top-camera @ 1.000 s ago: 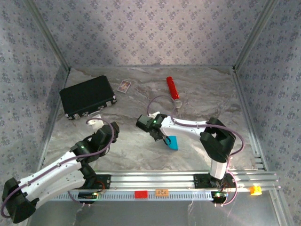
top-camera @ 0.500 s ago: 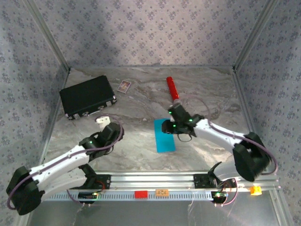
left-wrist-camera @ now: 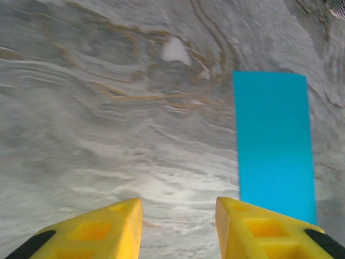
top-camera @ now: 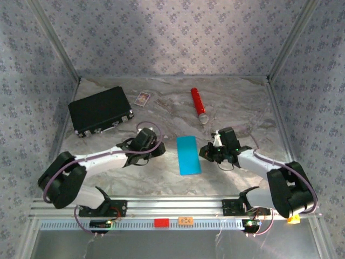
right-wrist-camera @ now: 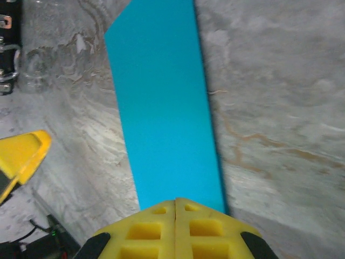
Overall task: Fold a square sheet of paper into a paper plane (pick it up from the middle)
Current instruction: Turn over the paper at the center of the table.
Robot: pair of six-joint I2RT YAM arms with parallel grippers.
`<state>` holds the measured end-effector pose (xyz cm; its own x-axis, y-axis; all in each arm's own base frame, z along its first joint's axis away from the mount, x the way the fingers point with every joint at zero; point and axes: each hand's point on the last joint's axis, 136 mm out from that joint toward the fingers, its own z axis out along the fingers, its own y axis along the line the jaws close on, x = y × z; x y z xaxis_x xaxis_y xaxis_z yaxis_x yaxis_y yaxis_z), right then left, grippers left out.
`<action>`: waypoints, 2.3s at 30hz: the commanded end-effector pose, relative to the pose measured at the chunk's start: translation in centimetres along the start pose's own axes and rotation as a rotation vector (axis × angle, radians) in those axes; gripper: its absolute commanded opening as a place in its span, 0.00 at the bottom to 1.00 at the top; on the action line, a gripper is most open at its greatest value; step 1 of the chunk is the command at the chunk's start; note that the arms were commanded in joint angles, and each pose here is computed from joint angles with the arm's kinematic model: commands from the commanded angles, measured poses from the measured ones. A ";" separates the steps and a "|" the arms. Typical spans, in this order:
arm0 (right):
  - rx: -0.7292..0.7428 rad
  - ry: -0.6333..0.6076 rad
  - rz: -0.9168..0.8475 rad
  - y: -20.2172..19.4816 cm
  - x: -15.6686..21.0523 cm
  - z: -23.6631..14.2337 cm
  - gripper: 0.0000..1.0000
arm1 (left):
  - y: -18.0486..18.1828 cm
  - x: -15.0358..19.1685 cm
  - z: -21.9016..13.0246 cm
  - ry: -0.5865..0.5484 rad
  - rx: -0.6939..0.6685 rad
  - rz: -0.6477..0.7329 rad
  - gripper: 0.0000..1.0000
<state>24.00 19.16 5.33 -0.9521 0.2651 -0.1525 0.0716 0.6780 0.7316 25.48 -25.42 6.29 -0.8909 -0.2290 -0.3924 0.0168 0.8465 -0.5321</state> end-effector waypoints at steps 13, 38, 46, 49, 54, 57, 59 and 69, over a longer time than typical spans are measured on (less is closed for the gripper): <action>-0.057 0.087 0.029 0.5 0.3 2.5 0.07 | -5.3 1.3 2.4 0.148 0.191 0.011 0.41; 0.147 0.139 0.177 -6.0 2.8 3.4 0.07 | -6.5 3.8 6.0 0.292 0.217 -0.030 0.37; 0.158 0.137 0.184 -6.2 2.8 3.3 0.07 | -6.2 4.4 6.5 0.314 0.199 -0.038 0.35; 0.159 0.137 0.185 -6.2 2.8 3.3 0.07 | -6.5 4.4 6.6 0.320 0.209 -0.036 0.35; 0.160 0.136 0.184 -6.2 2.8 3.3 0.07 | -6.9 4.5 6.4 0.327 0.228 -0.029 0.35; 0.158 0.134 0.184 -6.2 2.7 3.3 0.07 | -7.4 4.2 6.3 0.321 0.253 -0.031 0.35; 0.159 0.134 0.184 -6.2 2.7 3.3 0.07 | -7.6 4.1 6.2 0.316 0.259 -0.033 0.35; 0.160 0.131 0.186 -6.2 2.7 3.3 0.07 | -7.8 3.6 5.9 0.282 0.277 -0.044 0.36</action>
<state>23.89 20.36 1.61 -0.9697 0.2440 -0.0147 0.1530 0.6526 0.7421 24.76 -35.01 3.85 -0.9844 -0.0890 -0.1515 0.0476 0.6947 -0.7177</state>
